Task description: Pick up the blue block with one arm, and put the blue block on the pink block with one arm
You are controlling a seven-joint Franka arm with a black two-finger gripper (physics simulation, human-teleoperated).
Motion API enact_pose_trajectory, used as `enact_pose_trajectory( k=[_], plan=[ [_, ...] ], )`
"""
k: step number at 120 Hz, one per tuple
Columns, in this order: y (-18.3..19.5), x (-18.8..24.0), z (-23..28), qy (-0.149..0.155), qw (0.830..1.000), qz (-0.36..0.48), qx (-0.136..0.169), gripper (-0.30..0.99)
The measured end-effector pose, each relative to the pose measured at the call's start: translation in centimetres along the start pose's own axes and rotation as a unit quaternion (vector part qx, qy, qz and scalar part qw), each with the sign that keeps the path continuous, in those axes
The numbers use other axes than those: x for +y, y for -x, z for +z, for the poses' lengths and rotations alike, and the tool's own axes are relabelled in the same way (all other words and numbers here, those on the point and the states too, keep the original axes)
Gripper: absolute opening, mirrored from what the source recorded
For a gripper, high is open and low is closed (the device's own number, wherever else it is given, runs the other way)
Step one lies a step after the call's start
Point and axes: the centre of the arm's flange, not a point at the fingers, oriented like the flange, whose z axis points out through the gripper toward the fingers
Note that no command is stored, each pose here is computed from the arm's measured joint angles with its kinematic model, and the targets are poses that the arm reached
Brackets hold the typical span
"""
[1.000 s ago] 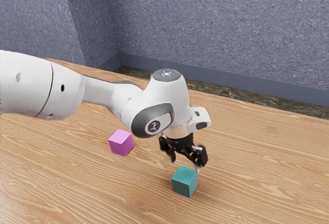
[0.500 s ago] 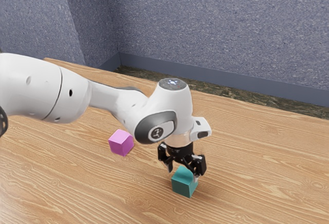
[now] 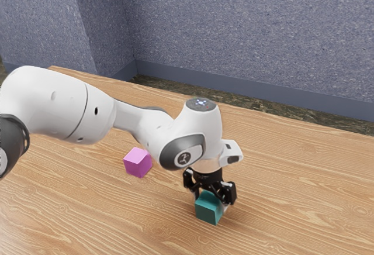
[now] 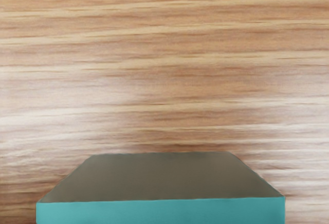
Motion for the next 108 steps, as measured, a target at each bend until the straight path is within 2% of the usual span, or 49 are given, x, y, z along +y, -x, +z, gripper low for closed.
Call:
enact_pose_trajectory(
  k=[16, 45, 63, 108],
  plan=[
    [-0.40, -0.46, 0.20, 0.000, 1.000, -0.001, 0.001, 0.60],
    [-0.22, -0.11, 0.53, -0.017, 0.999, 0.028, 0.009, 0.54],
    [-0.13, 0.05, 0.62, -0.020, 0.999, 0.034, 0.009, 0.45],
    [-0.10, -0.15, 0.14, -0.022, 0.999, 0.032, 0.008, 0.40]
  ],
)
